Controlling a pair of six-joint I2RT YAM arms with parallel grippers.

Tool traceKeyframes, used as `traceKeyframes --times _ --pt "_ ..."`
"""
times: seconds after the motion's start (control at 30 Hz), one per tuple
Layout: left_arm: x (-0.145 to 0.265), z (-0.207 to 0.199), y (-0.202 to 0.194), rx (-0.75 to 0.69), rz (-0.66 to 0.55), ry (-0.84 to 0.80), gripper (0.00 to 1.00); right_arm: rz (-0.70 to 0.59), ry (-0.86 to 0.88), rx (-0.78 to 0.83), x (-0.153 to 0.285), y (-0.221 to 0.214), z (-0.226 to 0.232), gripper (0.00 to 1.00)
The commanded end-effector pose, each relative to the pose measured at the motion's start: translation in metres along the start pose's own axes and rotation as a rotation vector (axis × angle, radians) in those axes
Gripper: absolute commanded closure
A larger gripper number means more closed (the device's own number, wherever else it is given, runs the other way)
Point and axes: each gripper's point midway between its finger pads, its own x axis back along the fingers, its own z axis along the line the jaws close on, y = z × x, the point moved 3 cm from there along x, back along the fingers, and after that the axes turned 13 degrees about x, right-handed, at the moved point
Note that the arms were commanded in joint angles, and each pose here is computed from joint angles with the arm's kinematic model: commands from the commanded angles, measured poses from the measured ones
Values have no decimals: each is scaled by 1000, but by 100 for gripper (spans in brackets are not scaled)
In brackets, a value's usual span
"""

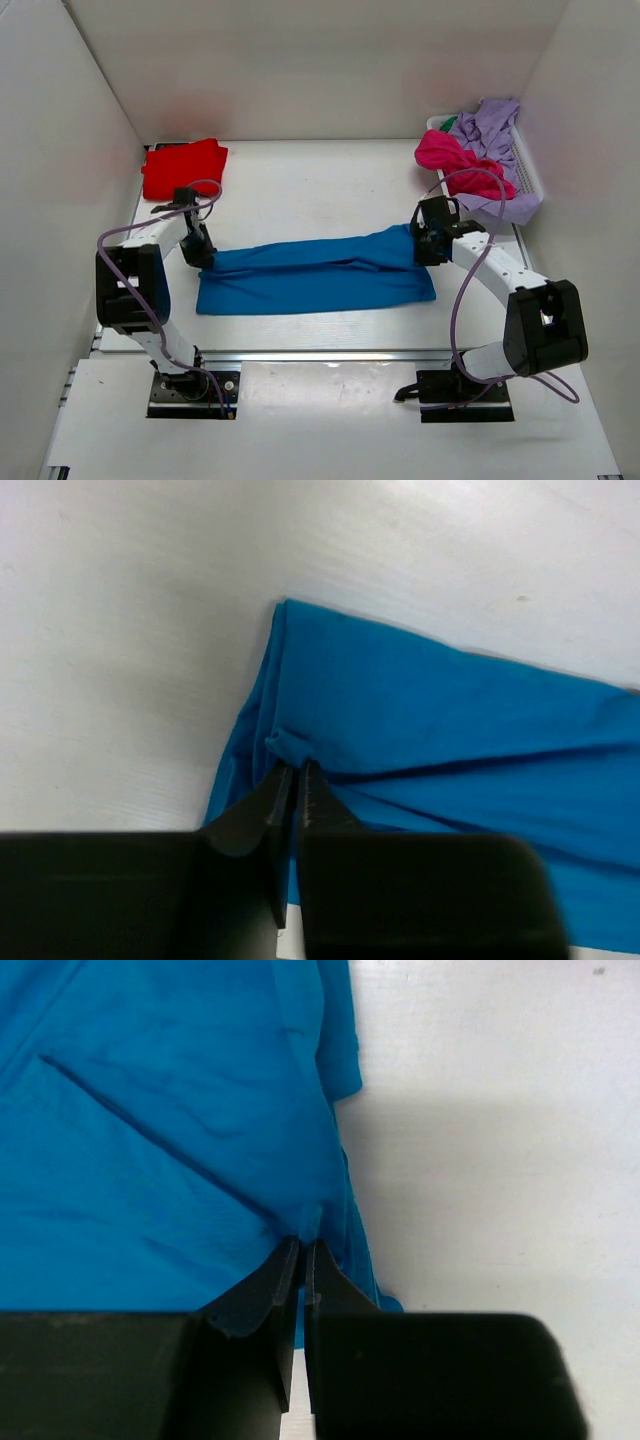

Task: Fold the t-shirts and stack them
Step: Fold the other side of the tshirt into a rectangle, then rotate the tshirt 90 degrees

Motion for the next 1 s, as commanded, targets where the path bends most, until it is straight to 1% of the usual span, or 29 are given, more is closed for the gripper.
traceKeyframes --times 0.0,0.03,0.07,0.1,0.13,0.17,0.2,0.23,0.27,0.3,0.33,0.37,0.4,0.43,0.47,0.5,0.53,0.57,0.63,0.73,0.83,0.93,0.97 --pt "0 6 -9 -10 34 45 83 1 -6 -33 7 -5 -2 100" --pt "0 4 -8 -13 26 37 75 18 0 -36 8 -9 0 98" --pt "0 7 -8 1 25 43 67 38 5 -38 6 -14 0 89" --pt "2 4 -7 3 16 26 54 37 6 -40 8 -12 0 85" --pt "4 4 -3 8 2 17 49 48 -10 -45 10 -14 -1 74" --pt "6 4 2 21 -15 7 46 41 -39 -41 13 -11 -4 61" --pt "15 0 12 30 -51 -12 45 35 -47 -54 16 -8 -4 56" --pt "20 -1 22 39 -85 -19 44 18 -51 -51 21 -3 -6 46" --pt "31 -2 34 41 -131 -19 43 0 -58 -56 28 4 -9 39" --pt "43 -9 50 41 -181 -39 43 -22 -70 -62 37 14 -13 36" --pt "48 -13 57 16 -206 -46 43 -34 -68 -61 40 18 -11 36" --pt "57 -22 64 -17 -225 -70 46 -58 -69 -47 47 26 -9 37" --pt "62 -29 73 -38 -241 -84 50 -84 -71 -65 53 33 -9 41" --pt "62 -37 68 -83 -215 -105 66 -97 -56 -62 54 33 -4 51" --pt "61 -43 69 -106 -221 -90 73 -125 -35 -67 57 41 0 54" --pt "56 -40 68 -117 -208 -66 75 -128 -9 -80 55 43 8 54" --pt "50 -49 56 -162 -181 -65 75 -113 -10 -83 51 40 9 54" --pt "46 -50 49 -173 -162 -63 75 -104 5 -80 48 40 15 57" --pt "36 -48 33 -186 -119 -67 75 -88 22 -77 43 37 29 70" --pt "28 -42 12 -206 -68 -62 77 -51 63 -60 34 25 48 78" --pt "18 -34 -6 -221 -19 -32 79 5 58 -61 23 8 57 77" --pt "6 -27 -21 -233 41 16 80 65 29 -68 11 -11 57 78" --pt "3 -26 -28 -235 65 36 79 83 19 -81 5 -16 56 77"
